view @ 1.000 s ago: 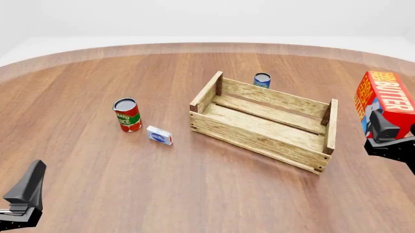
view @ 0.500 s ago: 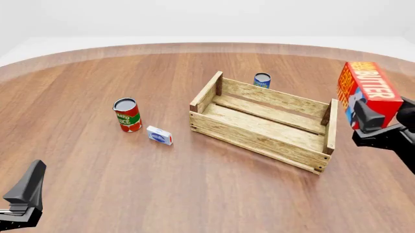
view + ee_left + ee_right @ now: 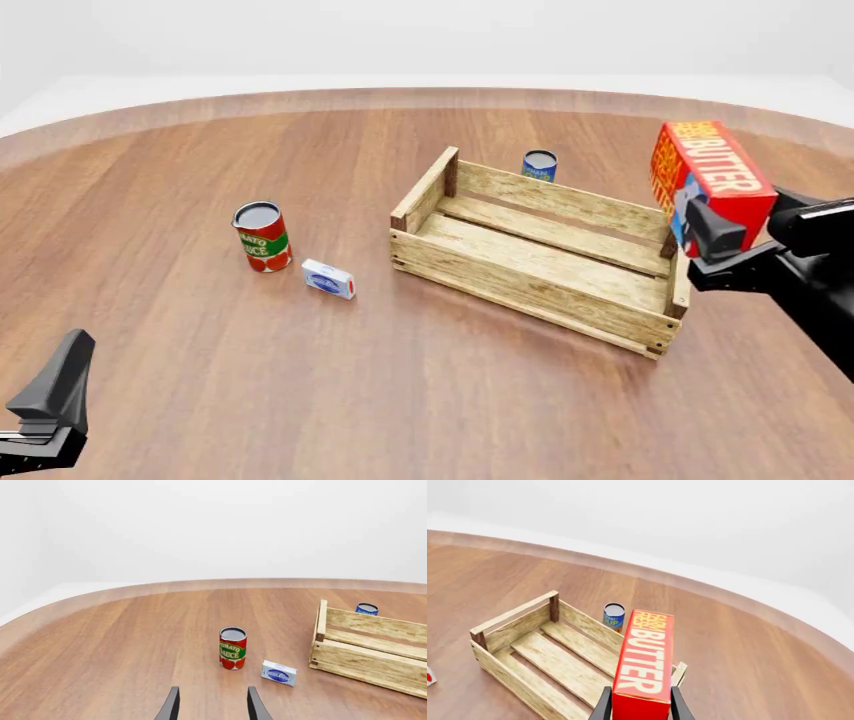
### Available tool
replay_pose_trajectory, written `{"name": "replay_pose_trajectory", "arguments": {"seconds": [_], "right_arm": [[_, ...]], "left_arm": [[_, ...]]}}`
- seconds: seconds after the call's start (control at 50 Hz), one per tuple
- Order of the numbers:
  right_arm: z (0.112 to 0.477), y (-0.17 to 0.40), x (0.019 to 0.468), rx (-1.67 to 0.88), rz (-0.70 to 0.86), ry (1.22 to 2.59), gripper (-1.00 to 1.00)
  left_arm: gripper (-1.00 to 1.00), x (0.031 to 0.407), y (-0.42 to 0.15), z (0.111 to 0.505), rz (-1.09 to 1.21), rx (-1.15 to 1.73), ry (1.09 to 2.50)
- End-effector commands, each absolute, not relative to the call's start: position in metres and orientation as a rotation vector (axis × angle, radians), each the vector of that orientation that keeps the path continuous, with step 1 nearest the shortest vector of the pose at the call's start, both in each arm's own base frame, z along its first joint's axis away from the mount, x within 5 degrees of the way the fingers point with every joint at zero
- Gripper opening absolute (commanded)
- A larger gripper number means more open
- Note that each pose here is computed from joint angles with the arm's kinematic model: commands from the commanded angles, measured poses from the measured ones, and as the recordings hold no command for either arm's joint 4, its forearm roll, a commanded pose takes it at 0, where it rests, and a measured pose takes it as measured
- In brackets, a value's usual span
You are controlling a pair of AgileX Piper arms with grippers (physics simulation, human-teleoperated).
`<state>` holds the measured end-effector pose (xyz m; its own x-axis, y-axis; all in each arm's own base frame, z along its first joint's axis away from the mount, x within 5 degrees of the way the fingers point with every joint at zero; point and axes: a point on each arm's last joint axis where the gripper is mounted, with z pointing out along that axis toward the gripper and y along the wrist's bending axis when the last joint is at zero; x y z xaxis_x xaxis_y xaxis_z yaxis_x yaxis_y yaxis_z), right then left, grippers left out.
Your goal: Pick up the butter and put it in the tray.
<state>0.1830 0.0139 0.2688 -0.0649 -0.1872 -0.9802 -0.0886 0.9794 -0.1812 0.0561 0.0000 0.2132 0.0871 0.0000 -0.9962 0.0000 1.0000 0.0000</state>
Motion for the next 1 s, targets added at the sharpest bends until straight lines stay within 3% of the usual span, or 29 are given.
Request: {"name": "replay_pose_trajectory", "arguments": {"seconds": [0.02, 1.0], "right_arm": [[0.274, 0.024, 0.194, -0.242, -0.039, 1.614, -1.00], [0.250, 0.055, 0.241, -0.335, 0.034, 1.651, -1.00]], "left_arm": [[1.00, 0.056, 0.000, 0.213, 0.000, 0.000, 1.484], [1.00, 0.056, 0.000, 0.213, 0.000, 0.000, 1.484]]}}
